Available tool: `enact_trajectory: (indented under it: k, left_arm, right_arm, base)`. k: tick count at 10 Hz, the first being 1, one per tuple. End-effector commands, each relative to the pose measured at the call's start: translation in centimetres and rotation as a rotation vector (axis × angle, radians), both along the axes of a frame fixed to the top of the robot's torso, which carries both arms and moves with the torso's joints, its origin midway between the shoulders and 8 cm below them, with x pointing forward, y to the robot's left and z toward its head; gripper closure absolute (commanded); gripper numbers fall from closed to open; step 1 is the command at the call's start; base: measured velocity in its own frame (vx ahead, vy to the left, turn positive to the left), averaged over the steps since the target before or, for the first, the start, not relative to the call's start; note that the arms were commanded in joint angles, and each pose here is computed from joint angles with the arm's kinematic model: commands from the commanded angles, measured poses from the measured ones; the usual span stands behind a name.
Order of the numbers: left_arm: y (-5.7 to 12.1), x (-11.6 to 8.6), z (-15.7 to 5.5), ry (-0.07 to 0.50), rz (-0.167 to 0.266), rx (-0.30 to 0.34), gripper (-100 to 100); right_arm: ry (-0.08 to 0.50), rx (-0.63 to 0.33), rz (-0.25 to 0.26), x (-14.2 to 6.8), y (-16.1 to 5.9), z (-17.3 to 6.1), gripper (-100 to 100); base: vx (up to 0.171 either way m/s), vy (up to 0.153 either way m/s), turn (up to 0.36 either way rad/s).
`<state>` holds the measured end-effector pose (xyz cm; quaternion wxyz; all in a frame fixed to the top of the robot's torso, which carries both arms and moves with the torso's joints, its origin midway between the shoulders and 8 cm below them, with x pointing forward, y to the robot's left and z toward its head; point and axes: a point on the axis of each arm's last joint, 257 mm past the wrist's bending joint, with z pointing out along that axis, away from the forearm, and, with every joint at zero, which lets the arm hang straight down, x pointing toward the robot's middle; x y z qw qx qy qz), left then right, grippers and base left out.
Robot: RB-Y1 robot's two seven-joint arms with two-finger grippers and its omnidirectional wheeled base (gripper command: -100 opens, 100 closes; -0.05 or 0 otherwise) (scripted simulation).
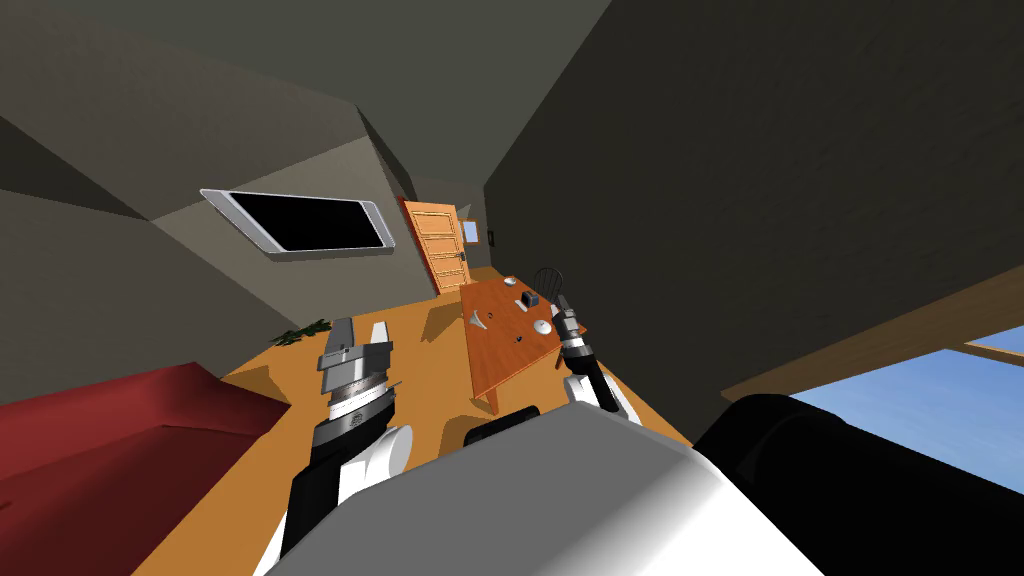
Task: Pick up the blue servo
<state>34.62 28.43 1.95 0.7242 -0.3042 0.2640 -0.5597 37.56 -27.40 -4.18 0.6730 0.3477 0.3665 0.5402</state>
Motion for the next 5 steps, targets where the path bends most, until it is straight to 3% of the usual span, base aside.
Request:
enact_trajectory:
  k: [1,2,5]
  left_arm:
    - [0.0,0.0,0.0,0.000,0.000,0.000,0]
    - [0.0,0.0,0.0,0.000,0.000,0.000,0]
    - [0.0,0.0,0.0,0.000,0.000,0.000,0]
  right_arm:
    - [0.052,-0.002,-0.001,1.2,-1.2,-1.8,-100]
    - [0.052,-0.002,-0.001,1.2,-1.2,-1.8,-100]
    - [0.134,0.024,-0.019,2.9,-3.6,-4.7,-100]
  base:
    - [-0.043,0.025,0.069]
    - [-0.049,0.027,0.030]
    - [-0.041,0.020,0.045]
